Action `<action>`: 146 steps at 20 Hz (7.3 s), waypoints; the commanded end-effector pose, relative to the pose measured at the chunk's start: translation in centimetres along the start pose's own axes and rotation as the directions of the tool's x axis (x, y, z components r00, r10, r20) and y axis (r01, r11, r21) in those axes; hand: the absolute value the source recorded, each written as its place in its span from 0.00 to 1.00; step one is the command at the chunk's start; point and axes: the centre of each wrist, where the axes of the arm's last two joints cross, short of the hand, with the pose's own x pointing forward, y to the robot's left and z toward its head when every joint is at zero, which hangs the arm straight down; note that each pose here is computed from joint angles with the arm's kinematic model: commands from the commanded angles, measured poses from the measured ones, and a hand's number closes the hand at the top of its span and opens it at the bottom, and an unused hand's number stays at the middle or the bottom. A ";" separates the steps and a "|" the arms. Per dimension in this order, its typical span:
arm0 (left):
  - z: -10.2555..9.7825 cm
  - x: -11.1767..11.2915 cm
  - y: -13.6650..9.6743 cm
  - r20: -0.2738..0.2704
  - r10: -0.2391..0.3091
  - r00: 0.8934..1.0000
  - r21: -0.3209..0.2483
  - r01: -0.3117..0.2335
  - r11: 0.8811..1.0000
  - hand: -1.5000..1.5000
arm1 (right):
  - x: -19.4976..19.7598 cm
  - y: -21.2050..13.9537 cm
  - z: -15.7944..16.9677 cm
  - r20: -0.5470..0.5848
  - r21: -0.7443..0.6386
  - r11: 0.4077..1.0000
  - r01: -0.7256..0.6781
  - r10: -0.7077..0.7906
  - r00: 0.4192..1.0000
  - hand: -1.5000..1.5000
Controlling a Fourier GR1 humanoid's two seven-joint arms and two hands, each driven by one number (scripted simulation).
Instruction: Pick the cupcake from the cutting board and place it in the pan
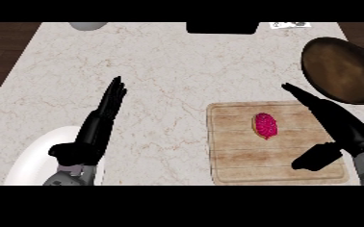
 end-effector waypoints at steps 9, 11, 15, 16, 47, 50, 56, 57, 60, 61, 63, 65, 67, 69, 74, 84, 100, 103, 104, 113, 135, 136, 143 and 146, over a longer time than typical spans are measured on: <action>0.3 -1.7 1.7 0.005 0.005 1.000 0.022 -0.005 1.000 0.50 | 1.5 4.5 -1.9 -0.082 0.116 0.991 -0.060 0.070 0.994 0.00; 0.7 -0.2 0.6 0.016 -0.024 1.000 -0.004 0.024 1.000 0.50 | 4.2 4.4 -4.0 -0.076 0.096 0.994 -0.055 0.063 0.995 0.00; 1.7 -0.7 1.3 -0.003 -0.006 1.000 0.009 0.006 1.000 0.50 | 1.6 5.3 -3.6 -0.083 0.056 0.998 -0.027 0.032 0.996 0.00; -1.0 -1.0 -0.8 -0.011 -0.008 1.000 0.016 0.008 1.000 0.50 | 0.3 5.1 -3.0 -0.097 0.059 0.998 -0.015 0.021 0.995 0.00; -0.5 0.2 1.2 0.013 0.001 1.000 0.003 -0.001 1.000 0.50 | -0.4 8.3 -8.6 -0.016 -0.022 0.977 -0.212 0.212 0.977 1.00; -0.1 -1.7 0.2 -0.008 -0.008 1.000 0.013 0.008 1.000 0.50 | -1.6 7.0 -6.6 -0.032 -0.170 0.958 -0.231 0.229 0.973 1.00; -1.0 -0.5 0.3 -0.003 -0.008 1.000 0.026 0.008 1.000 0.50 | -0.8 5.8 -3.0 0.042 -0.281 0.928 -0.247 0.269 0.962 1.00; 0.5 -1.9 0.9 -0.001 0.009 1.000 0.027 -0.009 1.000 0.50 | 0.3 4.2 -2.8 0.065 -0.294 0.923 -0.249 0.279 0.958 1.00; 2.1 -0.2 0.8 -0.001 0.008 1.000 0.007 -0.008 1.000 0.50 | 0.1 5.0 -1.5 0.087 -0.402 0.886 -0.233 0.290 0.953 1.00; -0.1 -1.3 0.9 -0.015 0.002 1.000 0.028 -0.001 1.000 0.50 | 1.2 3.1 -1.5 0.131 -0.453 0.875 -0.174 0.258 0.957 1.00; -0.3 -0.1 -0.3 0.000 -0.007 1.000 0.031 0.007 1.000 0.50 | 2.0 3.0 -0.2 0.143 -0.524 0.844 -0.119 0.225 0.964 1.00; 0.2 0.0 1.0 -0.008 -0.014 1.000 0.022 0.014 1.000 0.50 | 2.3 1.4 0.8 0.157 -0.525 0.850 -0.045 0.149 0.976 1.00; 0.0 -2.1 0.2 -0.007 0.019 1.000 0.021 -0.019 1.000 0.50 | 2.6 0.6 0.0 0.151 -0.572 0.820 0.009 0.094 0.984 1.00; -0.3 -0.8 0.9 0.007 -0.015 1.000 0.012 0.015 1.000 0.50 | 0.9 -2.0 0.4 0.134 -0.569 0.820 0.060 0.020 0.991 1.00; -0.4 0.2 -0.4 -0.007 0.000 1.000 0.002 0.000 1.000 0.50 | -3.5 -2.4 -1.5 0.092 -0.603 0.786 0.139 -0.104 0.990 1.00; -0.9 0.3 -1.7 0.021 0.012 1.000 0.004 -0.013 1.000 0.50 | -10.7 -8.0 -5.0 0.009 -0.775 0.630 0.048 -0.065 0.998 1.00; -1.4 0.6 -1.6 0.033 0.019 0.999 -0.074 -0.017 0.997 0.50 | -15.7 -11.7 -7.2 0.007 -0.890 0.451 0.063 -0.126 0.992 1.00; -1.8 0.4 -1.9 0.049 -0.001 0.999 -0.081 0.005 0.997 0.50 | -18.0 -10.4 -5.9 -0.177 -0.732 0.682 0.011 -0.205 0.963 0.00; -1.7 0.7 -2.0 0.056 0.000 0.998 -0.077 0.004 0.997 0.50 | -18.9 -8.9 -5.7 -0.233 -0.668 0.743 -0.042 -0.155 0.960 0.00; -2.0 0.2 -3.0 0.046 0.018 0.999 -0.071 -0.014 0.997 0.50 | -16.1 -8.9 -8.6 -0.044 -0.549 0.811 0.199 -0.266 0.963 0.00; -0.7 -0.3 -0.9 0.031 0.004 1.000 -0.024 -0.003 1.000 0.50 | -24.6 -10.2 1.8 0.405 -0.393 0.557 0.732 -0.610 0.682 0.00; -0.5 -0.9 -0.4 0.030 0.016 0.999 -0.031 -0.015 0.999 0.50 | -25.1 -10.4 2.7 0.395 -0.382 0.585 0.715 -0.596 0.699 0.00; -0.4 -0.6 -0.1 0.018 0.004 1.000 -0.029 -0.003 1.000 0.50 | -26.1 -9.9 4.2 0.416 -0.374 0.619 0.691 -0.554 0.721 0.00; 0.2 -0.1 -0.6 0.013 0.013 1.000 -0.036 -0.013 0.999 0.50 | -26.3 -9.3 4.3 0.418 -0.388 0.609 0.692 -0.553 0.721 0.00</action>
